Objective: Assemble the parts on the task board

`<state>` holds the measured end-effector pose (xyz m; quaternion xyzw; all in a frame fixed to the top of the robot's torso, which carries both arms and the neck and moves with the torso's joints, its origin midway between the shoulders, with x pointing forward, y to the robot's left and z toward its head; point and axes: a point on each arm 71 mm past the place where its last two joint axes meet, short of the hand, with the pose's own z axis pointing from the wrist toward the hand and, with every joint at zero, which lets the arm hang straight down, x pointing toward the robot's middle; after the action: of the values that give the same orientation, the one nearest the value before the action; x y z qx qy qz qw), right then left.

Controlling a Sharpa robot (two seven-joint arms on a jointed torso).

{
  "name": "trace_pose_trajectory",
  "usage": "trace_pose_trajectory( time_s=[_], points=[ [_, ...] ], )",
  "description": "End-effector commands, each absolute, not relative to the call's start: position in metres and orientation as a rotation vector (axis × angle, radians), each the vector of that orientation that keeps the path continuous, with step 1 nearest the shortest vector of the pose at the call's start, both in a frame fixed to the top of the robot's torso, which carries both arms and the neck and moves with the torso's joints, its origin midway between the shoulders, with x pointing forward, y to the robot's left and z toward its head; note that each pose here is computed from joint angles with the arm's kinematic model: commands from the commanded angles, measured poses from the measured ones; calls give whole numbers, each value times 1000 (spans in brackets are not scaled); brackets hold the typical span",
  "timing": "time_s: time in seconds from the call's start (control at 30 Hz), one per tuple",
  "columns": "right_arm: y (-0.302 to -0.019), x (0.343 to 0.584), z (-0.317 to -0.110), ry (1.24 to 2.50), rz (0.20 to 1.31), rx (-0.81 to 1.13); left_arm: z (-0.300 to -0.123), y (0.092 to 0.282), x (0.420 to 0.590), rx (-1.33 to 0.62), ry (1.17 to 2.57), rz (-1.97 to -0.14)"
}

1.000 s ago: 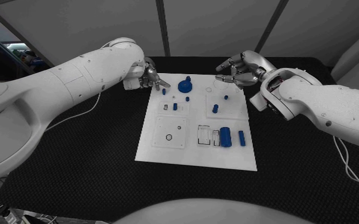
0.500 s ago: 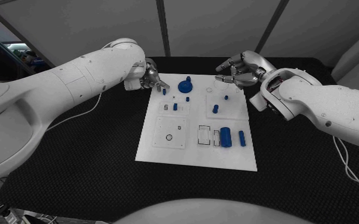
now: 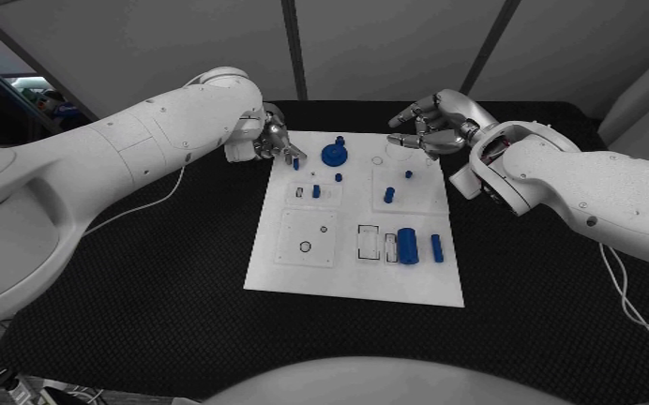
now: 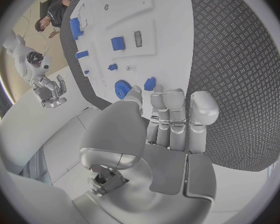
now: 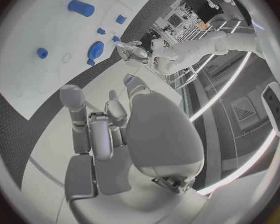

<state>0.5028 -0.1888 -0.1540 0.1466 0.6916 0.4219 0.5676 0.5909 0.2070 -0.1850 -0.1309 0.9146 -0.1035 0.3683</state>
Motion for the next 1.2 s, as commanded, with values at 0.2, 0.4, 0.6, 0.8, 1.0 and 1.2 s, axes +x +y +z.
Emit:
trace_pose_trajectory(
  time_s=[0.2,0.4,0.6,0.8,1.0,1.2],
  points=[
    [-187,503,-153,1627,1001,338,-185,204,590,-314,2362,-279],
    [-187,503,-153,1627,1002,338,-185,204,590,-315,2366,-283],
    [-187,503,-153,1628,1002,337,-185,205,590,-318,2370,-290],
    [-187,503,-153,1627,1002,338,-185,205,590,-333,2366,-308],
    [-188,503,-153,1627,1000,339,-184,207,590,-378,2343,-349],
    [-189,503,-153,1627,999,339,-181,211,587,-453,2316,-414]
  ],
)
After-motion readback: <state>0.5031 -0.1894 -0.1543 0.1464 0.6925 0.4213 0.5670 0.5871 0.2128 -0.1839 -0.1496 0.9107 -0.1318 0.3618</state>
